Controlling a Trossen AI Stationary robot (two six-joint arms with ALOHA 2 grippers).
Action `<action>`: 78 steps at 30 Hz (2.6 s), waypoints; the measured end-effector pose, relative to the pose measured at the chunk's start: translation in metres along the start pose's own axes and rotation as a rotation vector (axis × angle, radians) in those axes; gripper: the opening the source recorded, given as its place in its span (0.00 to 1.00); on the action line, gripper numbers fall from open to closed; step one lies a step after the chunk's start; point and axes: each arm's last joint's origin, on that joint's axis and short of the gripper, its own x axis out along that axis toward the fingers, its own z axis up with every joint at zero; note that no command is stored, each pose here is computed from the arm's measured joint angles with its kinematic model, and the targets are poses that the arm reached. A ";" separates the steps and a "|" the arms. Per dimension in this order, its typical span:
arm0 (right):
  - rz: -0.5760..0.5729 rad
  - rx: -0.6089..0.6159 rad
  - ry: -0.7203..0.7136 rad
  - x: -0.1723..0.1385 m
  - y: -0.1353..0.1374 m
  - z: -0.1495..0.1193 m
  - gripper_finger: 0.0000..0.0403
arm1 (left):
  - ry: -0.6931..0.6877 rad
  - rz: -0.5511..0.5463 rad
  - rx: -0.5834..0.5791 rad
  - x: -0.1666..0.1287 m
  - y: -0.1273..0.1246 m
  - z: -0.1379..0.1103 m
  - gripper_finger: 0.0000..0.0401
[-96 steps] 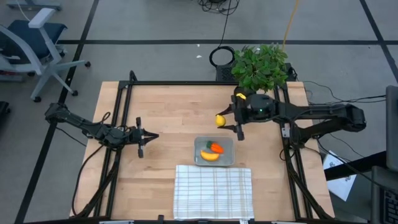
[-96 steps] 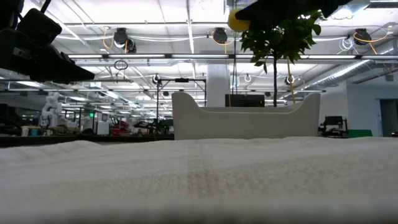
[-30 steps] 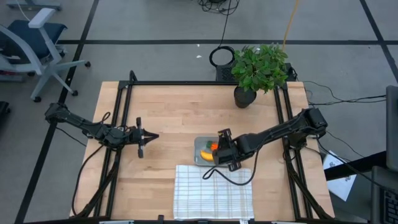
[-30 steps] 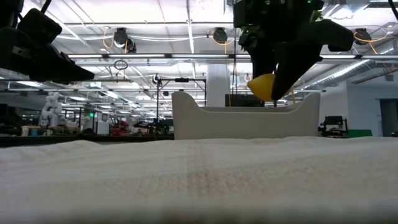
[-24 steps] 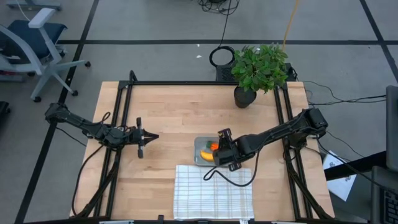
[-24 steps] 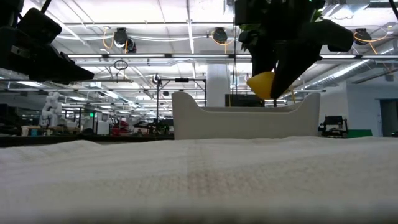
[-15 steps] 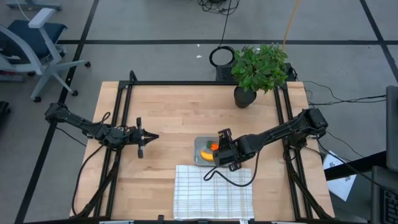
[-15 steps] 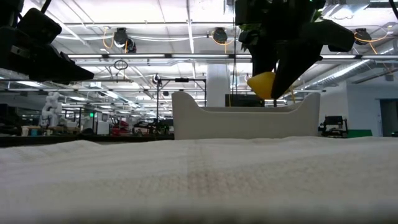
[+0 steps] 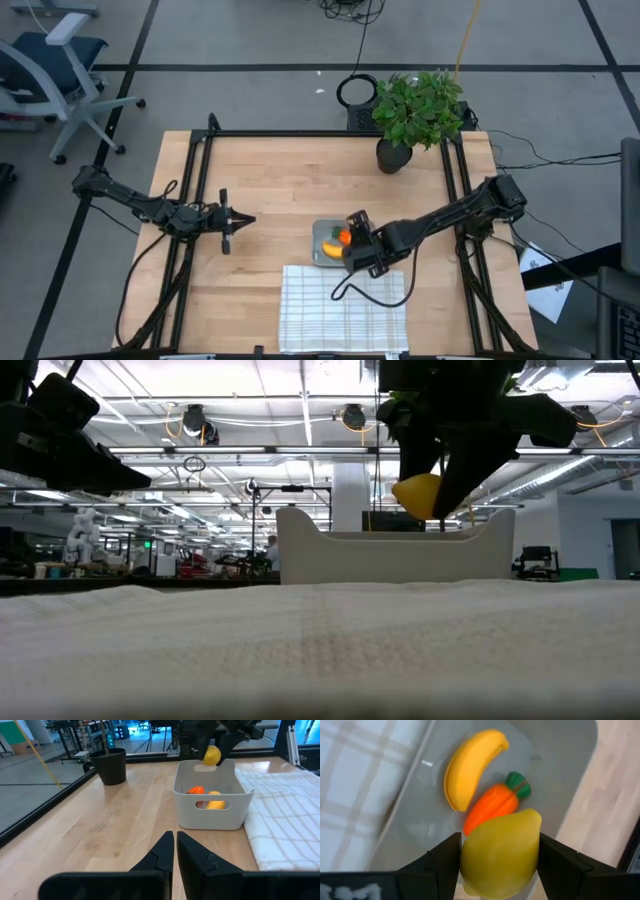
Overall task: Pick and placing Produce into tupperware
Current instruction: Put the yellow lemon into the gray bin
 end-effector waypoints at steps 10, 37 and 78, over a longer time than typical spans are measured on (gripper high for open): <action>0.027 -0.142 -0.018 0.001 0.004 0.003 0.52 | 0.000 -0.001 0.000 0.000 0.000 0.000 0.06; 0.195 -0.251 0.016 0.042 0.006 0.009 0.52 | 0.007 -0.002 0.010 0.000 0.000 -0.001 0.06; 0.298 -0.271 0.016 0.059 -0.008 0.005 0.52 | 0.009 -0.001 0.009 0.000 0.000 -0.001 0.06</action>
